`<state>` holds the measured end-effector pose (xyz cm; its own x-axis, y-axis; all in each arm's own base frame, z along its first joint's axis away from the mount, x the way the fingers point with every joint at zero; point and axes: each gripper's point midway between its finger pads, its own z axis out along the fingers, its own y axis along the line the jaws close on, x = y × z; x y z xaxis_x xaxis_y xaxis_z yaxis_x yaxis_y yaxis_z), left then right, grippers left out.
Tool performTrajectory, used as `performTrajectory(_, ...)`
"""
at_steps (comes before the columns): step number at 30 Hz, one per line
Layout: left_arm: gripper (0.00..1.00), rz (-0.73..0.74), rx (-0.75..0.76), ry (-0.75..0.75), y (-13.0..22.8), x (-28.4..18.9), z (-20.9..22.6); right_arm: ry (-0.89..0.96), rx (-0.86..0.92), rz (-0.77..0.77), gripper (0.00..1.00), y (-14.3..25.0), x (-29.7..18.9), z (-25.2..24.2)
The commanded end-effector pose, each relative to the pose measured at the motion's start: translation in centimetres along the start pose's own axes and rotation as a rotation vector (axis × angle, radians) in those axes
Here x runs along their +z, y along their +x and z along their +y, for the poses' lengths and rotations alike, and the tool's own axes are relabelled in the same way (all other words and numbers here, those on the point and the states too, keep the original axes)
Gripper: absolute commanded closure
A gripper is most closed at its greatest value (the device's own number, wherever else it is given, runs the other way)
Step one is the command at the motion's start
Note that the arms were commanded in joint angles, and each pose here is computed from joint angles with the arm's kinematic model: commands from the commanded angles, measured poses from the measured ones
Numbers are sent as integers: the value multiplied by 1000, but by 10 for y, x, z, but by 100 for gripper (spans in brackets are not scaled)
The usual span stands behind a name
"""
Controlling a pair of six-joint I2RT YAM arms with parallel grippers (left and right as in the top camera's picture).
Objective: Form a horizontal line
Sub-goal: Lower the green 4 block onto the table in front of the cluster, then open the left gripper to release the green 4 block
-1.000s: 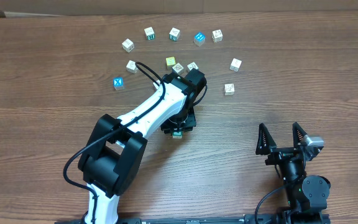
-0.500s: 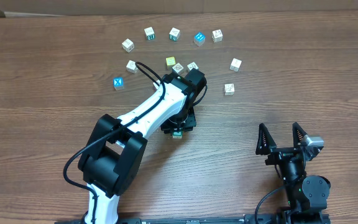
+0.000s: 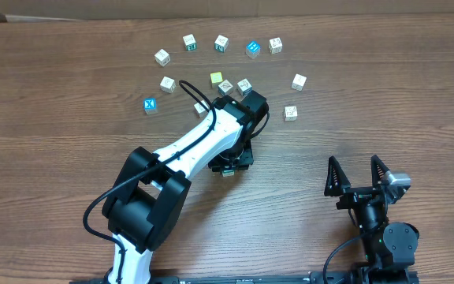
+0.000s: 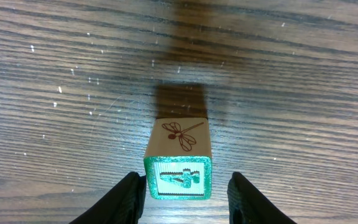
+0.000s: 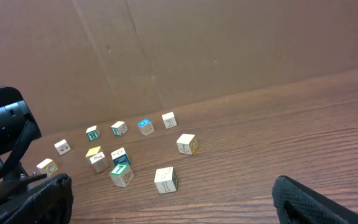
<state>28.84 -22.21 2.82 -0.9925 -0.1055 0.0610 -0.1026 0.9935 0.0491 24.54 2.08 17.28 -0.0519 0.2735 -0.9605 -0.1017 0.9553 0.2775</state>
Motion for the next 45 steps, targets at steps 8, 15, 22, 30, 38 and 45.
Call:
performTrajectory(8,59,10,-10,-28,5,2,6,0,-2,-5,0,1,0,-1)
performTrajectory(15,58,11,-10,-30,6,4,7,1,-2,-5,0,1,0,-1)
performTrajectory(22,50,10,-10,-29,5,4,7,0,-2,-5,0,1,0,-1)
performTrajectory(30,47,9,-10,-29,5,4,7,0,-2,-5,0,1,0,-1)
performTrajectory(38,34,6,-10,-26,4,4,6,1,-2,-5,0,1,0,-1)
performTrajectory(45,22,3,-10,-23,4,4,5,1,-2,-5,0,1,0,-1)
